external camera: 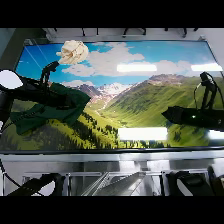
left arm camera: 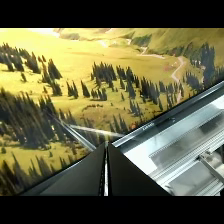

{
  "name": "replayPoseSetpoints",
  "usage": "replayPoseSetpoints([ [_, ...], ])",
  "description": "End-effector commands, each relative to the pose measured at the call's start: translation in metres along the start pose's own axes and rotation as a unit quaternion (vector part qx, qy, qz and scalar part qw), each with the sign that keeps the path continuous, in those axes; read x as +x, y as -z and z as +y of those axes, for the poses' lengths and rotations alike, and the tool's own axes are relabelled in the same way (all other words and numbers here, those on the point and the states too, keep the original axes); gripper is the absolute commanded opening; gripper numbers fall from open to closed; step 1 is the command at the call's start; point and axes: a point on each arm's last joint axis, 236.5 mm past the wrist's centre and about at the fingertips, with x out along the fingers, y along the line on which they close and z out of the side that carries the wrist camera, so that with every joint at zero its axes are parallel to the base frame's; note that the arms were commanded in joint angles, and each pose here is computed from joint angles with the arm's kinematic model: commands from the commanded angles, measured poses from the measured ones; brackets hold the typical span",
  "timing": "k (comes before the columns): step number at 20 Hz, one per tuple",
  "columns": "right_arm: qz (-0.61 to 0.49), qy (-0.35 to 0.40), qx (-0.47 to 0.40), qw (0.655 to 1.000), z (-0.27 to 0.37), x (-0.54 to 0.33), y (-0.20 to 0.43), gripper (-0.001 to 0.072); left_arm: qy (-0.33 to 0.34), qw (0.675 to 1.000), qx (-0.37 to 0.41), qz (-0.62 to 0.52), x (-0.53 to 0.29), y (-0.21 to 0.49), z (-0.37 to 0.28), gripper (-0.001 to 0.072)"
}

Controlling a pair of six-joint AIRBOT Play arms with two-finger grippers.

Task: Fold the shirts.

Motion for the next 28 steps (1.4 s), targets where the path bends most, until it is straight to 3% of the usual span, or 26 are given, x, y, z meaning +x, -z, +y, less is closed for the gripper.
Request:
replayPoseSetpoints([
  [1, 0.005, 0.001, 0.002, 1.000, -0.001, 0.003, 0.000, 0.0026, 0.000, 1.000, 0.000, -0.001, 0.000, -0.001, 0.000, 0.0010],
  [7, 0.008, 0.002, 0.003, 1.000, -0.002, 0.005, 0.000, 0.0026, 0.000, 1.000, 0.000, -0.002, 0.000, -0.001, 0.000, 0.0010],
  [11, 0.008, 0.002, 0.003, 1.000, -0.002, 0.005, 0.000, 0.0026, -0.030, 0.989, -0.004, -0.148, -0.010, -0.070, 0.015, 0.0010],
  [14, 0.007, 0.002, 0.003, 1.000, -0.002, 0.005, 0.000, 0.0026, -0.026, 0.980, -0.017, -0.198, -0.018, -0.092, 0.014, 0.0010],
  [16, 0.008, 0.002, 0.003, 1.000, -0.002, 0.005, 0.000, 0.0026, -0.041, 0.983, 0.003, -0.177, -0.018, -0.082, 0.023, 0.0010],
  [18, 0.008, 0.002, 0.003, 1.000, -0.002, 0.005, 0.000, 0.0026, -0.104, 0.986, -0.039, -0.125, -0.021, -0.054, 0.066, 0.0012],
  [19, 0.008, 0.002, 0.003, 1.000, -0.002, 0.005, 0.000, 0.0026, -0.150, 0.980, -0.081, -0.099, -0.030, -0.036, 0.097, 0.0089],
  [20, 0.007, 0.002, 0.003, 1.000, -0.002, 0.005, 0.000, 0.0026, -0.193, 0.970, -0.120, -0.086, -0.043, -0.021, 0.129, 0.0429],
  [21, 0.003, 0.001, 0.003, 1.000, -0.001, 0.005, -0.002, 0.0026, -0.235, 0.954, -0.166, -0.083, -0.060, -0.007, 0.163, 0.0693],
  [23, -0.044, -0.006, 0.004, 0.999, 0.001, 0.004, -0.024, 0.0026, -0.274, 0.927, -0.237, -0.093, -0.091, 0.016, 0.219, 0.0688],
  [28, -0.049, -0.007, 0.003, 0.999, 0.001, 0.005, -0.028, 0.0026, -0.216, 0.890, -0.385, -0.116, -0.109, 0.064, 0.310, 0.0689],
])
